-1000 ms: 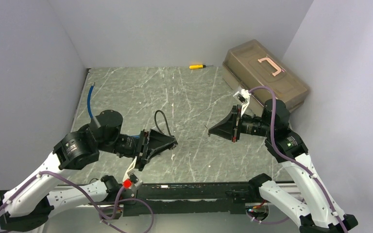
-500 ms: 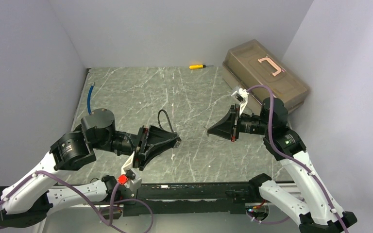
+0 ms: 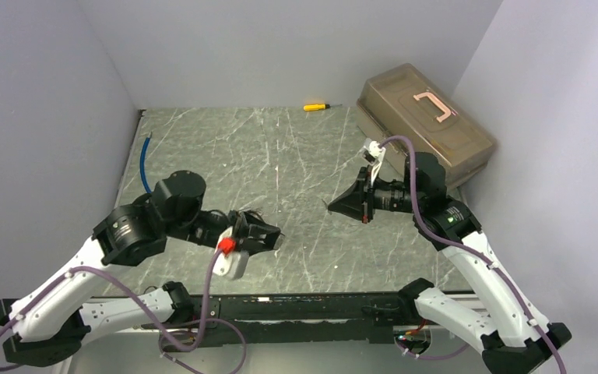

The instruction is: Unlock with the key

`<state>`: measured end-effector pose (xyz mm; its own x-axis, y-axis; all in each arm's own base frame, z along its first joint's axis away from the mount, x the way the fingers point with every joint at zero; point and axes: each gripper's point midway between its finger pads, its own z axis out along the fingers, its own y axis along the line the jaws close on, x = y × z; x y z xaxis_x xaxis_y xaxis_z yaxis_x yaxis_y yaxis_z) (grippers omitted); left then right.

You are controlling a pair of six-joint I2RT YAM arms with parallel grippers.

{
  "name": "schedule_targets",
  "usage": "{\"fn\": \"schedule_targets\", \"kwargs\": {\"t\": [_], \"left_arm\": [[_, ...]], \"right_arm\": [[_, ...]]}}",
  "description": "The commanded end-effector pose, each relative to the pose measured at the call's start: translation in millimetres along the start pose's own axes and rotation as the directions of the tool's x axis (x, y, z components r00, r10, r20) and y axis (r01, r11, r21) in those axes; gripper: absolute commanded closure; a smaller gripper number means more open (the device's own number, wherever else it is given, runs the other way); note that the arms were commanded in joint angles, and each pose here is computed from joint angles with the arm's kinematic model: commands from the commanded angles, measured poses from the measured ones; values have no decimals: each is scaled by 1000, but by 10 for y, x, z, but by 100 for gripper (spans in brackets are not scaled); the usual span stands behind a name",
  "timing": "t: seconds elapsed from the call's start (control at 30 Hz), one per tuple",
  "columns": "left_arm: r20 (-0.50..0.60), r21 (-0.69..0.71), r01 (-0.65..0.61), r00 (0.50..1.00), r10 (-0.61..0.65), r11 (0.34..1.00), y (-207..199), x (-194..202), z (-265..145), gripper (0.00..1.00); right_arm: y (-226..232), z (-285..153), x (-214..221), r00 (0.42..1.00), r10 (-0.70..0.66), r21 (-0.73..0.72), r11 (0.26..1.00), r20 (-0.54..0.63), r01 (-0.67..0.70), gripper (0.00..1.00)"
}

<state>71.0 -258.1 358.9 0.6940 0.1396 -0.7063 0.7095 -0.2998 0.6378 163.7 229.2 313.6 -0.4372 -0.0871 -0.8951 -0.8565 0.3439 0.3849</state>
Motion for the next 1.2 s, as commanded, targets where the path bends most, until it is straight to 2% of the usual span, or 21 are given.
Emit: {"fn": "schedule_targets", "kwargs": {"t": [0.0,0.07,0.17,0.23,0.3,0.33,0.43,0.47,0.53,0.57,0.63,0.73,1.03,1.17], "left_arm": [[-31,72,422,907,-421,904,-304,253,-53,100],[-36,108,543,839,-542,833,-378,358,-113,100],[-70,200,708,700,-711,677,-518,472,-192,100],[-108,288,786,595,-797,547,-608,471,-198,100],[-168,294,878,437,-883,379,-581,534,-143,100],[-180,292,895,397,-900,337,-563,548,-125,100],[-170,297,891,402,-900,342,-548,518,-127,100],[-179,293,905,369,-912,308,-542,505,-120,100],[-211,269,944,249,-945,189,-535,507,-92,100],[-216,271,949,223,-951,161,-570,496,-92,100],[-188,291,944,214,-958,154,-587,407,-108,100],[-179,341,937,139,-974,71,-683,340,-99,100],[-181,382,923,29,-983,-43,-752,307,-77,99],[-194,379,918,-46,-980,-118,-749,337,-49,100]], "right_arm": [[-7,16,-136,989,-150,70,986,-6,151,100],[12,55,-72,981,-184,99,977,-55,189,100],[56,110,39,952,-279,125,947,-129,295,100],[82,146,140,931,-313,135,931,-190,340,100],[117,182,247,907,-338,128,917,-253,378,100],[120,193,293,893,-352,130,908,-281,399,100],[170,198,380,845,-409,125,872,-343,473,100],[206,203,398,830,-430,114,862,-355,495,100],[268,225,386,799,-468,102,837,-377,538,100],[339,245,405,779,-491,76,826,-389,559,100],[460,298,421,742,-537,36,800,-402,599,100],[608,368,460,679,-595,-14,756,-430,654,100],[988,579,438,549,-724,-154,652,-418,742,100],[1093,581,533,506,-758,-204,617,-411,760,100]]}}
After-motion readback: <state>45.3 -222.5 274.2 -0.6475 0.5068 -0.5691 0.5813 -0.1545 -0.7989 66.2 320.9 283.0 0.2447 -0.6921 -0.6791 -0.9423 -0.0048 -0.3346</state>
